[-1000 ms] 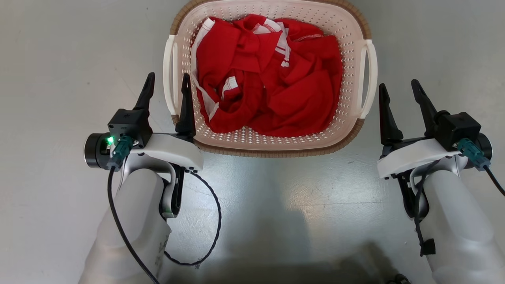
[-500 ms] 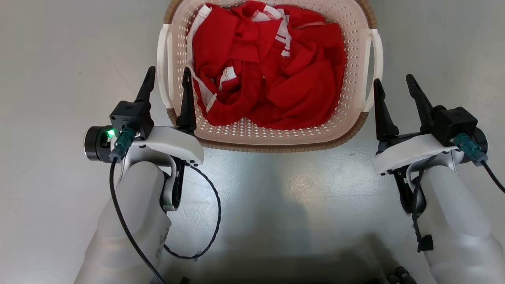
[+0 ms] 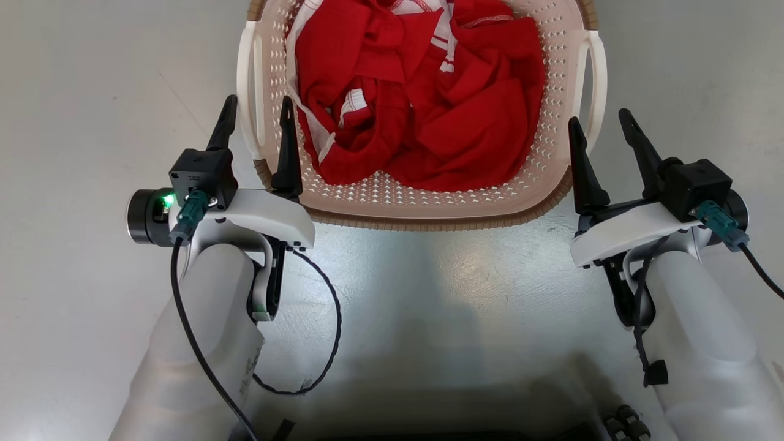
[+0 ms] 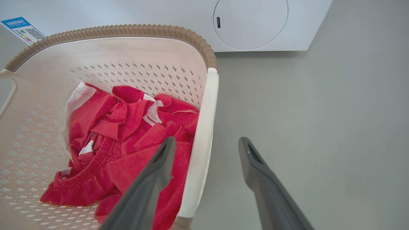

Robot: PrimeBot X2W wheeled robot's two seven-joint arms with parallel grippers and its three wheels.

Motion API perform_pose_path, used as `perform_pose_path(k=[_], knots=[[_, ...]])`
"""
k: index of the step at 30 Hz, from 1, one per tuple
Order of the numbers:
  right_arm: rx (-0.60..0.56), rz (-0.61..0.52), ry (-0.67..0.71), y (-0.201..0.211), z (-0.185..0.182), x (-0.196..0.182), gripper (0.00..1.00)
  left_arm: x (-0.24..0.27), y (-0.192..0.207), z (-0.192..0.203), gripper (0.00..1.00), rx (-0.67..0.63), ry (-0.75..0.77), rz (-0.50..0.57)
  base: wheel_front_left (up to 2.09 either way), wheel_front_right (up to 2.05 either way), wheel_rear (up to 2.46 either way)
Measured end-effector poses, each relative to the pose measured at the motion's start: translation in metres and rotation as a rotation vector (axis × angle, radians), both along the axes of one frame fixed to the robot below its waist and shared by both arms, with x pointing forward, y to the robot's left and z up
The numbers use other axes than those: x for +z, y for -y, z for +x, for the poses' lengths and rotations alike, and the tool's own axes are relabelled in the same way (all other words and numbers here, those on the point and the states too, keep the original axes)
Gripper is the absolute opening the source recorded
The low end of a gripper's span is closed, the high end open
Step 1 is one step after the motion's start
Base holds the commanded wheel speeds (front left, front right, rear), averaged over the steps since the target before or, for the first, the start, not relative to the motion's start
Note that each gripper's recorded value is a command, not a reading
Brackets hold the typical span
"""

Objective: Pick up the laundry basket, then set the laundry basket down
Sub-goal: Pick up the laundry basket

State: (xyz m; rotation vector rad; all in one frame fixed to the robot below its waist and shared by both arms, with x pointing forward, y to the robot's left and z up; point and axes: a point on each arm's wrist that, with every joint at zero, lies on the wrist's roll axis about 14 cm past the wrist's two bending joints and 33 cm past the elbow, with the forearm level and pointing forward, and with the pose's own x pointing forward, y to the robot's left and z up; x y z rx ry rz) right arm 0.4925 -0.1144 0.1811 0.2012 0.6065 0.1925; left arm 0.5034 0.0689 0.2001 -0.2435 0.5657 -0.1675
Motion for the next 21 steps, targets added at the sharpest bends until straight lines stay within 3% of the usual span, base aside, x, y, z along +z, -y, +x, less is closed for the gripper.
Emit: perform_pose_path(k=[21], knots=[[0.018,0.021,-0.011,-0.009,0.000,-0.007,1.00,-0.012,0.003,-0.004,1.00,-0.007,-0.025,0.006,0.00,0.00,0.00]])
